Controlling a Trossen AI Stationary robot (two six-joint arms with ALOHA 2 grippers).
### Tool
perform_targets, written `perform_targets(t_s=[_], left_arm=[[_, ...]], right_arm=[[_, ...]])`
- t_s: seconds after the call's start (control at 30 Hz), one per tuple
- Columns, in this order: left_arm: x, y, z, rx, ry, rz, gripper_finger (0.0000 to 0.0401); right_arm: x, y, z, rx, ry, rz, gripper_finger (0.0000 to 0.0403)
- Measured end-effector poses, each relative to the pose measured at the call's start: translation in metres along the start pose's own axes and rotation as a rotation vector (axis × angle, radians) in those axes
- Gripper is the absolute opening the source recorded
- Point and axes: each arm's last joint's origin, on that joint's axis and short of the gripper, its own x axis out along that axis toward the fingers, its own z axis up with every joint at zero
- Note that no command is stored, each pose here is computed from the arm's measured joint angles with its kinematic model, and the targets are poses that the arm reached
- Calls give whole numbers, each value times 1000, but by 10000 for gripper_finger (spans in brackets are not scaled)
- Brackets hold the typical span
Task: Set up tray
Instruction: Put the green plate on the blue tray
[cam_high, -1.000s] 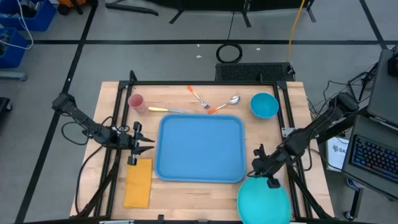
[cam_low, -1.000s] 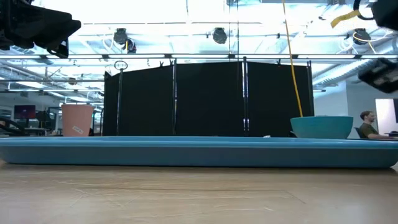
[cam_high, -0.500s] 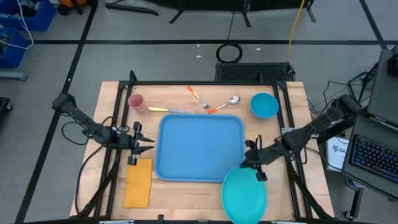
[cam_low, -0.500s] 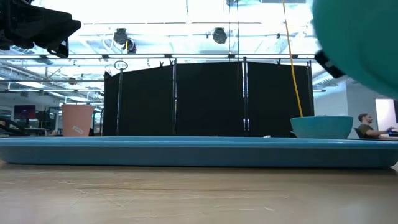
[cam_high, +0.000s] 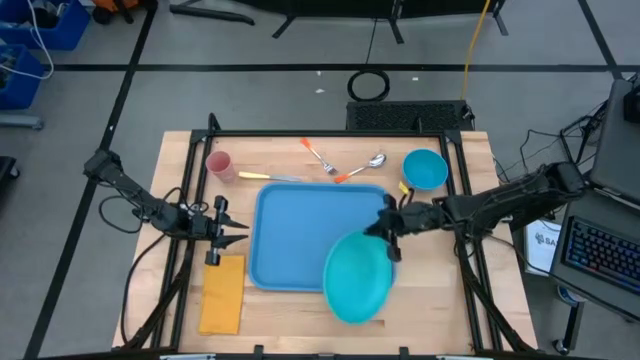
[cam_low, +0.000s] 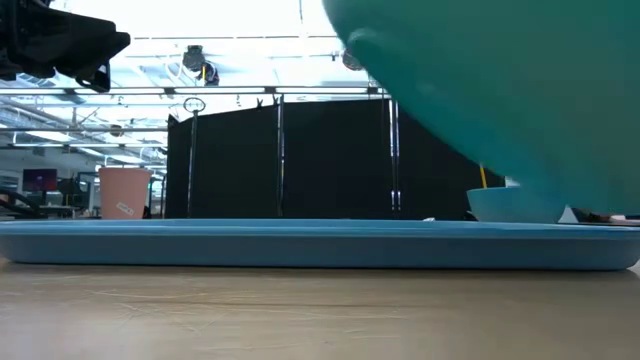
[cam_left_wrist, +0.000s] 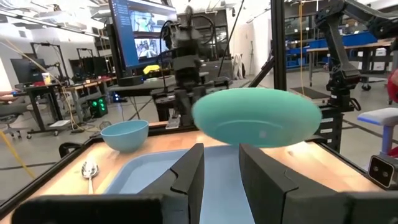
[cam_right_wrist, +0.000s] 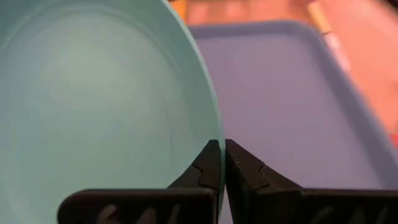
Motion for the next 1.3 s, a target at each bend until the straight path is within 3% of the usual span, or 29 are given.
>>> perform_targets(t_s=[0.33, 0.73, 1.03, 1.3], left_arm=[[0, 0, 0, 35, 0, 0, 106], [0, 0, 0, 47, 1, 1, 106], [0, 0, 0, 56, 2, 1, 106], [0, 0, -2, 62, 16, -2, 106]], right_arm=[[38, -40, 22, 28, 24, -153, 0], [85, -89, 39, 88, 227, -244, 0], [99, -116, 23, 180, 372, -270, 0], [109, -117, 10, 198, 438, -232, 0]])
